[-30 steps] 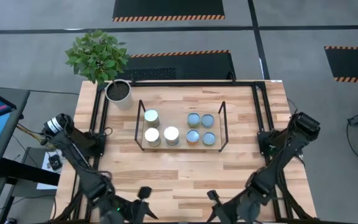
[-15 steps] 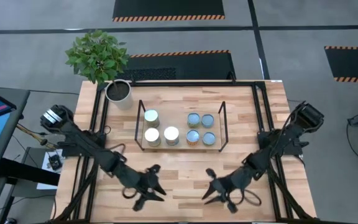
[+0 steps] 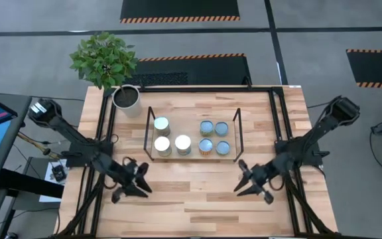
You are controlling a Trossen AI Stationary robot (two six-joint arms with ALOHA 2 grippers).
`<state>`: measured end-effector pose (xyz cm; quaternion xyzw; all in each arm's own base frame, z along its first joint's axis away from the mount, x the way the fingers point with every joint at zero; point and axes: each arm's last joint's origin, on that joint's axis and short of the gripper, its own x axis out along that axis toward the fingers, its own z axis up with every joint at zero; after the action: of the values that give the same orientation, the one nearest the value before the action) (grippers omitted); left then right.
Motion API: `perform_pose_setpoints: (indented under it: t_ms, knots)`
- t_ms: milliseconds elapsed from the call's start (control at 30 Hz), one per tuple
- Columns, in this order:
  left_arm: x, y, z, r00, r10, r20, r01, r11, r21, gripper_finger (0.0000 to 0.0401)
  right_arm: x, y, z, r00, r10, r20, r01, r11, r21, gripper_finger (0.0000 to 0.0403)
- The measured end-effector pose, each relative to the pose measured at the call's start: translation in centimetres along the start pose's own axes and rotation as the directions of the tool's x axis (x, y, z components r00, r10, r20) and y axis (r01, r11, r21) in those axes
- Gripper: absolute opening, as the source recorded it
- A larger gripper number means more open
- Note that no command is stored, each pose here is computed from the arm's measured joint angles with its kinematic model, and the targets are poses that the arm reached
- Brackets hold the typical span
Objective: Pick and place cans onto a shelf
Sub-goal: Return to Home Position
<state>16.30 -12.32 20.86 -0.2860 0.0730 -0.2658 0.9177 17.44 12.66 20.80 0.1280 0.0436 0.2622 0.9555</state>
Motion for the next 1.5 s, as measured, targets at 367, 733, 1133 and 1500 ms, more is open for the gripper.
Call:
perform_pose_setpoints:
  t_ms: [367, 733, 1133, 1500]
  knots:
    - [-5.4, 2.5, 0.3, 0.972, 0.032, 0.232, -0.074, 0.982, 0.174, 0.0105, -6.0, -2.1, -0.4, 0.981, -0.013, 0.194, 0.013, 1.0, 0.0, 0.0111]
    - [-8.1, 4.8, 1.1, 0.955, 0.073, 0.289, -0.141, 0.965, 0.222, 0.0105, -9.1, -3.2, -0.9, 0.961, -0.015, 0.278, 0.019, 1.0, -0.012, 0.0111]
    - [-9.1, 6.4, 1.8, 0.951, 0.139, 0.278, -0.21, 0.946, 0.246, 0.0105, -10.2, -4.0, -1.1, 0.965, -0.094, 0.246, 0.098, 0.995, -0.005, 0.0111]
    - [-9.2, 7.1, 1.4, 0.945, 0.219, 0.244, -0.276, 0.934, 0.229, 0.0105, -11.5, -3.7, -0.5, 0.973, -0.115, 0.198, 0.117, 0.993, 0.005, 0.0111]
